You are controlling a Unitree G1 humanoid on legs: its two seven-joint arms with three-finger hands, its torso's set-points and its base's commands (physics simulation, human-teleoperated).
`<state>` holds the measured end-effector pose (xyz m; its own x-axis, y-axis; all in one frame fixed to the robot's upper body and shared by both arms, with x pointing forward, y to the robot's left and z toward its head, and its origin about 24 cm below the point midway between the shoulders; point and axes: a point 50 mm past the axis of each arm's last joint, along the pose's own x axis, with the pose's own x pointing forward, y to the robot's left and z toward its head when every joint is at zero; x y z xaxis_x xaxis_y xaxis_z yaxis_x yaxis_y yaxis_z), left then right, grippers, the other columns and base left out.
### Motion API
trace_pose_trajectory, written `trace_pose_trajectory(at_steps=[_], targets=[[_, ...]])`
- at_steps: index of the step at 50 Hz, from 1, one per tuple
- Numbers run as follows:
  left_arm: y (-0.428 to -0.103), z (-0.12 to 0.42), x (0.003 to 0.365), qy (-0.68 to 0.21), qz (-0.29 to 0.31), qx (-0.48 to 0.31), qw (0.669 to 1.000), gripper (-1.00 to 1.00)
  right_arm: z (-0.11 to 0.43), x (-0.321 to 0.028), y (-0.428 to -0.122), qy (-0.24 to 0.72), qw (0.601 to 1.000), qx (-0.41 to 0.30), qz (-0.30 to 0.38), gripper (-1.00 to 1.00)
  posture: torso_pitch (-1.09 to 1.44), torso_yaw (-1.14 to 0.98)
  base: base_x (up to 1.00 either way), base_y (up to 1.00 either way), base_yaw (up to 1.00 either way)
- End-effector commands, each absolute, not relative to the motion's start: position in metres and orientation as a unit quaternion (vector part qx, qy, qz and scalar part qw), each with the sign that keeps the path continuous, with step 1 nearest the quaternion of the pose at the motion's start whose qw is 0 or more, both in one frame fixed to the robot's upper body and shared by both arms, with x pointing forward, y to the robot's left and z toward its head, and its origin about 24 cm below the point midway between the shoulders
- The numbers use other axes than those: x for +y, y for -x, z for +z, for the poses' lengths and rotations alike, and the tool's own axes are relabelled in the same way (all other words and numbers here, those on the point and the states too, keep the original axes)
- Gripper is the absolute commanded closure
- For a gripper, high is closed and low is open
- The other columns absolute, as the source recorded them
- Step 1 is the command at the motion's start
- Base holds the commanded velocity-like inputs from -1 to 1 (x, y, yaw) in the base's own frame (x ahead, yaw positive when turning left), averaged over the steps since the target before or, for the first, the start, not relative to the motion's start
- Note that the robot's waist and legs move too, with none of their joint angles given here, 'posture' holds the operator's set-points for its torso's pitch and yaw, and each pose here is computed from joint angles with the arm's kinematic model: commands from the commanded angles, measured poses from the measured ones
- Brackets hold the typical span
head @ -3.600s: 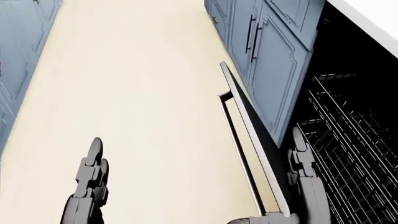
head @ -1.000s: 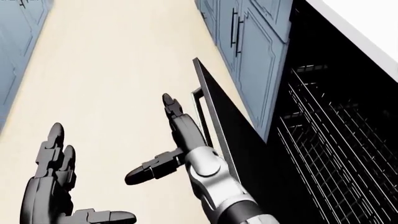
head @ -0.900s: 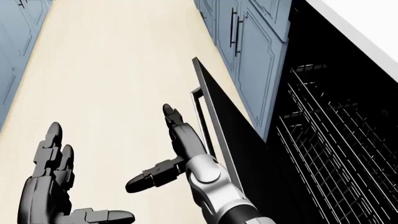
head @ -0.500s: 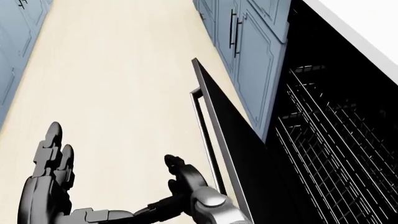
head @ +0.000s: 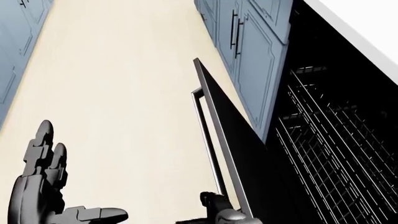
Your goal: Close the dishwasher door
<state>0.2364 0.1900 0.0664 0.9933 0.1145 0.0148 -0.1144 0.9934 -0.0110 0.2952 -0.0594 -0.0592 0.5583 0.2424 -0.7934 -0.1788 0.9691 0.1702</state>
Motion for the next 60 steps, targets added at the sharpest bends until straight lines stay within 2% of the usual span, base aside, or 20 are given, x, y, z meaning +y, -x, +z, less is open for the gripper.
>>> trace_pose_trajectory(at_steps=[1, 16, 36, 46, 60], targets=[[-0.238, 0.084, 0.190, 0.002, 0.054, -0.052, 0.997, -1.00, -0.046, -0.057, -0.308, -0.039, 0.895, 0.429, 0.116, -1.00, 0.00, 0.00, 0.00, 0.00, 0.00], [-0.235, 0.087, 0.192, 0.004, 0.057, -0.057, 0.997, -1.00, -0.050, -0.090, -0.312, -0.070, 0.895, 0.436, 0.064, -1.00, 0.00, 0.00, 0.00, 0.00, 0.00], [-0.234, 0.086, 0.188, 0.002, 0.054, -0.057, 0.997, -1.00, -0.053, -0.128, -0.313, -0.064, 0.900, 0.430, 0.015, -1.00, 0.00, 0.00, 0.00, 0.00, 0.00], [-0.235, 0.084, 0.186, 0.000, 0.052, -0.055, 0.997, -1.00, -0.048, -0.149, -0.318, -0.023, 0.908, 0.416, -0.036, -1.00, 0.00, 0.00, 0.00, 0.00, 0.00], [-0.235, 0.084, 0.186, -0.001, 0.052, -0.055, 0.997, -1.00, -0.045, -0.159, -0.320, 0.026, 0.914, 0.398, -0.081, -1.00, 0.00, 0.00, 0.00, 0.00, 0.00]])
